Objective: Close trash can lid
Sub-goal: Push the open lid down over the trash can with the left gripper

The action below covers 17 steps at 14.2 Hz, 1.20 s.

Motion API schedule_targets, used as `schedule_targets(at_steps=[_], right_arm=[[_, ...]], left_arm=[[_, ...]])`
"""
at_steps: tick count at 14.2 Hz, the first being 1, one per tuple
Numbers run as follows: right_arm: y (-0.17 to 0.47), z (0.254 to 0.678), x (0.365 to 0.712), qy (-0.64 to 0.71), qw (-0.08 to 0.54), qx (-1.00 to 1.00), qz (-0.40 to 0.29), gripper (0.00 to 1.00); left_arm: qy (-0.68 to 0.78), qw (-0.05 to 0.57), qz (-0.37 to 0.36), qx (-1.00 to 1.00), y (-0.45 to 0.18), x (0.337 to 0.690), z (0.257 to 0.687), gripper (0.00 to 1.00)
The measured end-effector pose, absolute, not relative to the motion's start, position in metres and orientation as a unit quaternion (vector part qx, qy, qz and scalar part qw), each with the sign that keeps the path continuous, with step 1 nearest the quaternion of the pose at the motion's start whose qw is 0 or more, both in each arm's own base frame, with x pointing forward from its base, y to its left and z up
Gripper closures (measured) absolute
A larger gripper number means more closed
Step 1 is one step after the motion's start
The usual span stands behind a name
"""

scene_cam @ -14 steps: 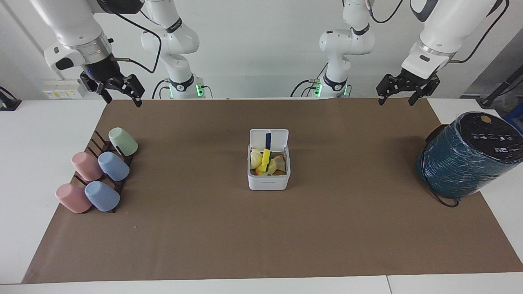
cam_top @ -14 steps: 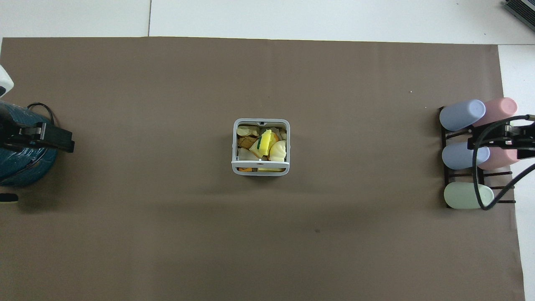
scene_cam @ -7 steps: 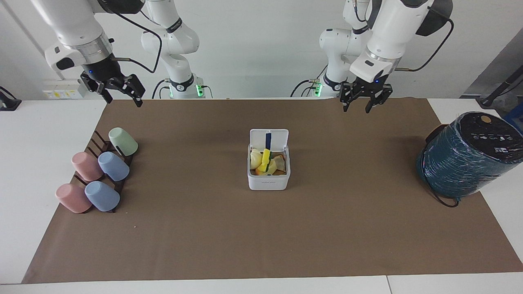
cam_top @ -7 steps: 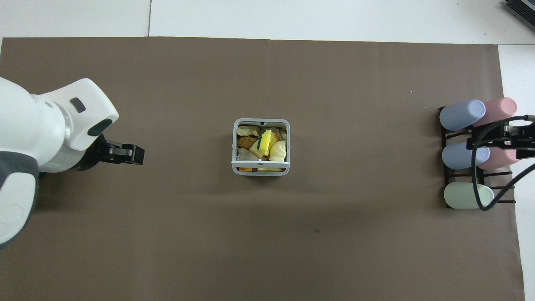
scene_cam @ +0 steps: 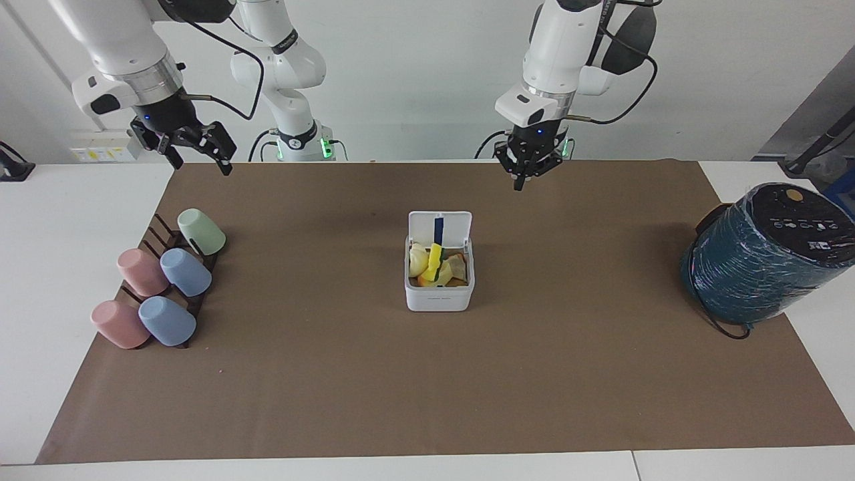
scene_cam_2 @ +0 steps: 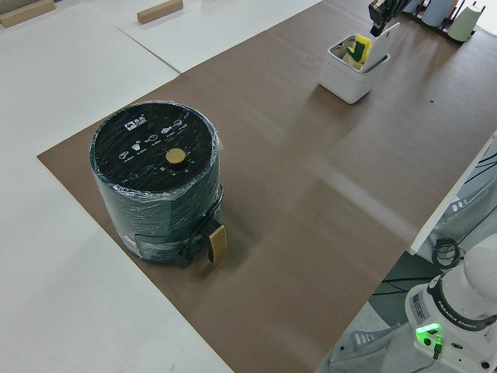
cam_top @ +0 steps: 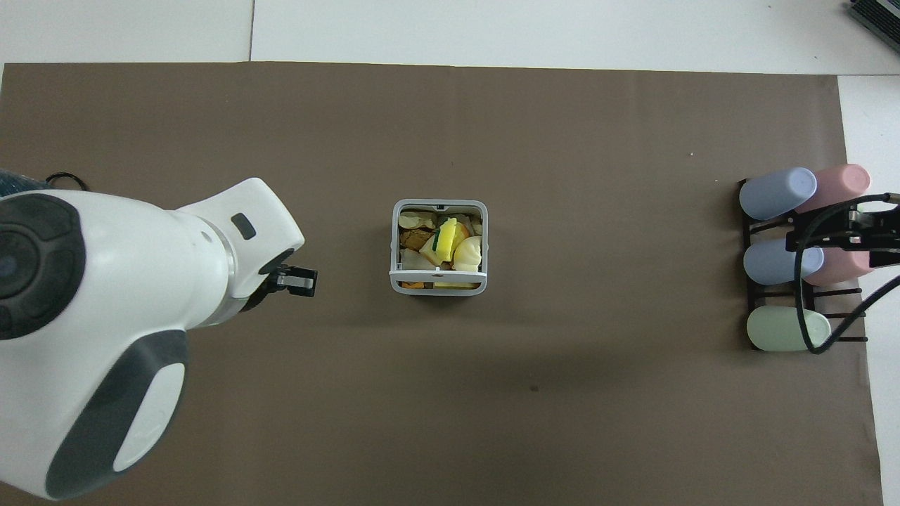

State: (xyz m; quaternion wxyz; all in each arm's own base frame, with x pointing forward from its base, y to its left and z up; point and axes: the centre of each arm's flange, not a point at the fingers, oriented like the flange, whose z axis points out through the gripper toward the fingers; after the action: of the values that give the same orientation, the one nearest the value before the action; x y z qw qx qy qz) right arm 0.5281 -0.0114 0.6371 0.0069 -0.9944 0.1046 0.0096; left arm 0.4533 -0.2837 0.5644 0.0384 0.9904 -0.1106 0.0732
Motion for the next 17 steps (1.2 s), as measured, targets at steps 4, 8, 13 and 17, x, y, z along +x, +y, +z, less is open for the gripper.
schedule_targets(at_steps=[4, 8, 13, 17], right_arm=[[-0.011, 0.637, 0.528, 0.105, 0.007, -0.994, 0.01, 0.0], [-0.011, 0.637, 0.528, 0.105, 0.007, -0.994, 0.01, 0.0], [-0.011, 0.637, 0.528, 0.105, 0.007, -0.994, 0.01, 0.0], [-0.011, 0.637, 0.528, 0.105, 0.007, -0.994, 0.01, 0.0]], left_arm=[[-0.093, 0.066, 0.101, 0.988, -0.336, 0.444, 0.541, 0.99], [-0.092, 0.074, 0.101, 0.988, -0.372, 0.443, 0.506, 0.99], [-0.083, 0.093, 0.131, 0.983, -0.379, 0.462, 0.489, 0.99], [-0.072, 0.111, 0.162, 0.978, -0.38, 0.483, 0.47, 0.99]])
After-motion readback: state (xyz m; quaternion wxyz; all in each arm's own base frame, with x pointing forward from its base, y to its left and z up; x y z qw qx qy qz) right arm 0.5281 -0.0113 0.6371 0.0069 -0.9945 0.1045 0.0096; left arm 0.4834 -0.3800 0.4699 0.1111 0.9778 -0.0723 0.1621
